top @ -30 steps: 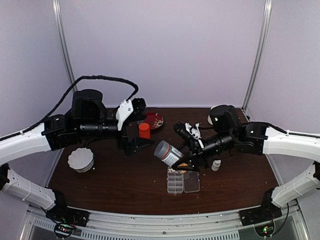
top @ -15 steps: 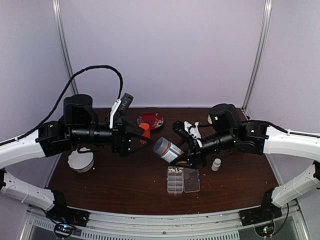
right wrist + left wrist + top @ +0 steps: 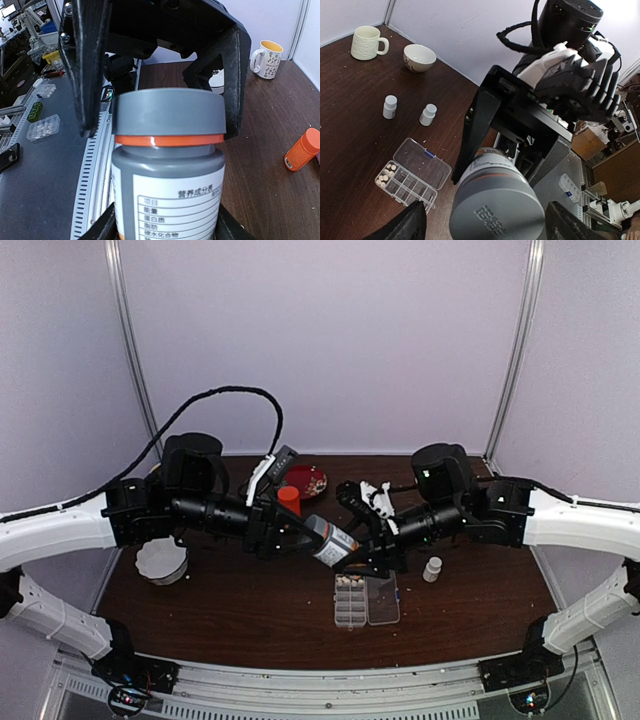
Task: Sort the pills into containers
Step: Screw the lid of the pill bottle onto the pill bottle.
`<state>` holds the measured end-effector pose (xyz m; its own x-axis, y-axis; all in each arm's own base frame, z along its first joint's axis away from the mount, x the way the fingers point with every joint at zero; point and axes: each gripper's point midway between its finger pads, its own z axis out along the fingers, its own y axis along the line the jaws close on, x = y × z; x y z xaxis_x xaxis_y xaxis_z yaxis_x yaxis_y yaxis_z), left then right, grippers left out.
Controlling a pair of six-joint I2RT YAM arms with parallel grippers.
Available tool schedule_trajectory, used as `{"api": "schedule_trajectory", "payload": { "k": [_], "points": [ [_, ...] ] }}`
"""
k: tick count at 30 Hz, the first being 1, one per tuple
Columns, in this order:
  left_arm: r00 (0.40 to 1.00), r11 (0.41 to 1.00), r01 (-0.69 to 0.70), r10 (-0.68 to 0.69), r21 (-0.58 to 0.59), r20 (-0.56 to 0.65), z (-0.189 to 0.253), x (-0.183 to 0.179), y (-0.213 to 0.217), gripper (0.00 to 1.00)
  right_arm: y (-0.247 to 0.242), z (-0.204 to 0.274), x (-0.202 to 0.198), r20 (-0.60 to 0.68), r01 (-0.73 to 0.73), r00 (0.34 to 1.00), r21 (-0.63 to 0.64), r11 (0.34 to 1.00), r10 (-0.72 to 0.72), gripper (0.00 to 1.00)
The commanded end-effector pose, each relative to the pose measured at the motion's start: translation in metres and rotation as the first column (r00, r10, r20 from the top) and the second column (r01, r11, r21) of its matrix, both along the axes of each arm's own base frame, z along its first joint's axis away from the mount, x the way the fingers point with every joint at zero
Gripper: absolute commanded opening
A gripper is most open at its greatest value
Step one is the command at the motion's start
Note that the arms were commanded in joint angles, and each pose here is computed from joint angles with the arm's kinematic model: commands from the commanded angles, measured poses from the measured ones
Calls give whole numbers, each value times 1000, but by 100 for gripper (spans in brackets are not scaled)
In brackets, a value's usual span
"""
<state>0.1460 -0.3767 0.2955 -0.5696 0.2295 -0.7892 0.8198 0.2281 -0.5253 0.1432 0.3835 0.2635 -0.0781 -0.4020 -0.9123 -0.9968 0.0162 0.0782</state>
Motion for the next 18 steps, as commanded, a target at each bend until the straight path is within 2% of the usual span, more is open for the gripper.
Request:
{"api": "schedule_trajectory", "payload": {
  "k": [1,3,8,11,18],
  "points": [
    [998,996,59,-57,-64,31,25,-8,-6,84,7,17,0,17,-16,1000,36,999,15,0],
    [998,996,62,-60,-63,33,25,-9,-5,82,7,16,0,14,-16,1000,33,999,16,0],
    [997,995,76,-75,-60,29,24,-12,-6,70,8,15,2,14,-9,1000,27,1000,9,0],
    [997,996,79,-78,-45,20,19,-11,-6,67,9,15,2,11,-5,1000,26,1000,5,0],
    [997,997,72,-71,-28,22,17,-10,-6,46,9,14,4,9,2,1000,21,1000,-2,0]
  ]
}}
